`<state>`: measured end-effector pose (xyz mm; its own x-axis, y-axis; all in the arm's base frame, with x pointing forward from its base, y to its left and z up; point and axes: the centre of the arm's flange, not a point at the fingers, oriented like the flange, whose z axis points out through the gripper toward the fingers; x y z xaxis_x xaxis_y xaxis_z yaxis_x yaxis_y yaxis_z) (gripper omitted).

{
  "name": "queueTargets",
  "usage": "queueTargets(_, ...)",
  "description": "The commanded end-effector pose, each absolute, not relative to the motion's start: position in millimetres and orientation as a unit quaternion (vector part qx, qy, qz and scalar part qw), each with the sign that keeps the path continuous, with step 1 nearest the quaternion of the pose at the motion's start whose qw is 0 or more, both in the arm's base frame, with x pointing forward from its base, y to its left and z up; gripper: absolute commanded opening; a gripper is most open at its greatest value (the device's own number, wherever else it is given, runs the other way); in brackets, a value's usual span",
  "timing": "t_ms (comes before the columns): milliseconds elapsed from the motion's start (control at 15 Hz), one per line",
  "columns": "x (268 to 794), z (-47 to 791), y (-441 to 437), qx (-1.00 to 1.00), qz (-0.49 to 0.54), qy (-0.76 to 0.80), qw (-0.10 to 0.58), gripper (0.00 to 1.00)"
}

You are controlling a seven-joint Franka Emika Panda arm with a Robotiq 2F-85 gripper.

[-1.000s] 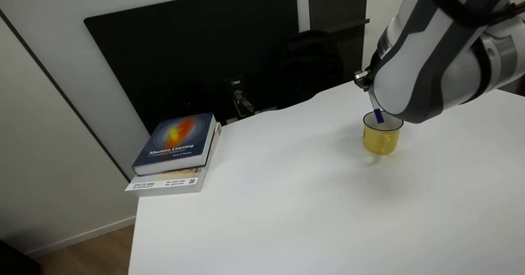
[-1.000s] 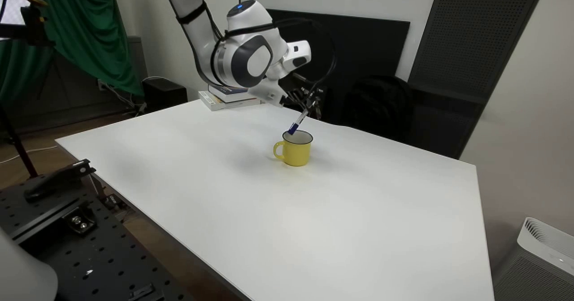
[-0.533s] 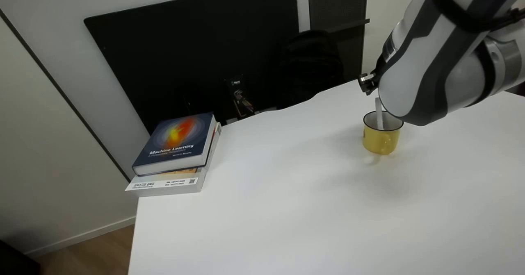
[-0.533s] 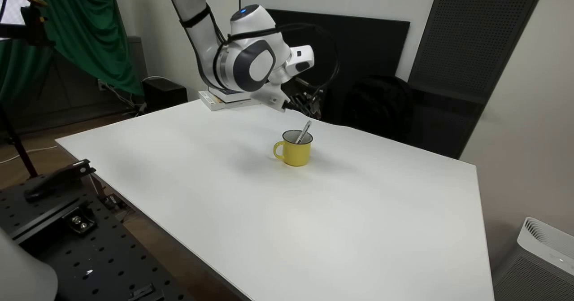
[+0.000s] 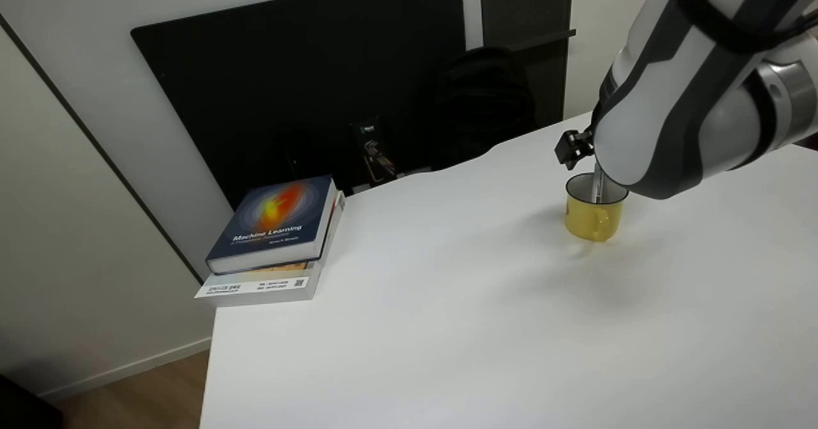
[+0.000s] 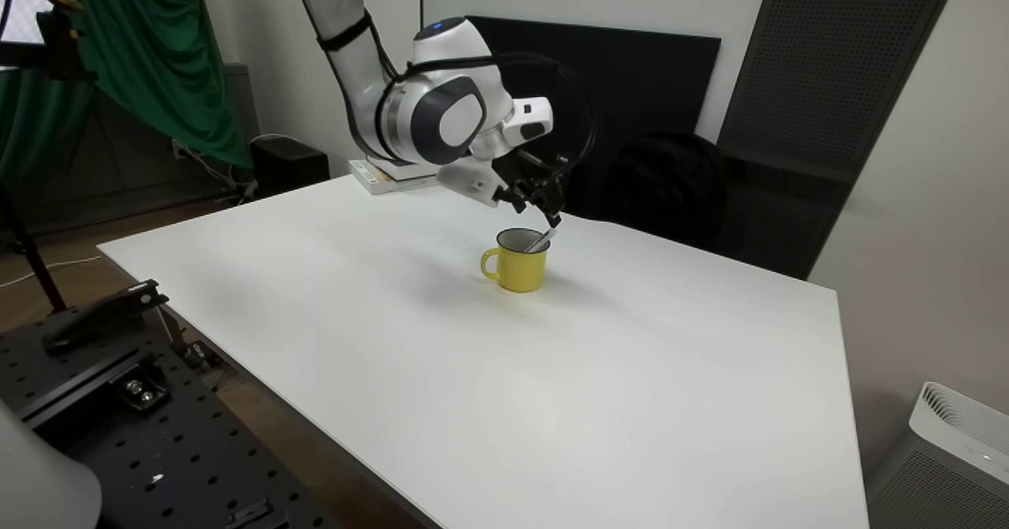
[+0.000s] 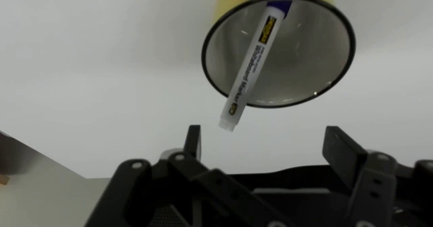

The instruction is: Put the pen in the cup

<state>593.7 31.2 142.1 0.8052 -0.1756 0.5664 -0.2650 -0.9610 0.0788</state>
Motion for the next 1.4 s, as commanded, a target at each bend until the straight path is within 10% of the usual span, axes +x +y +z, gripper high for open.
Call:
queueTargets(0, 598.2, 171.3, 27.6, 0.964, 0.237, -0.102, 0.07, 1.0)
queueTargets(1333, 582.3, 265.5, 31.4, 1.0, 0.014, -0.015, 0.017, 1.0)
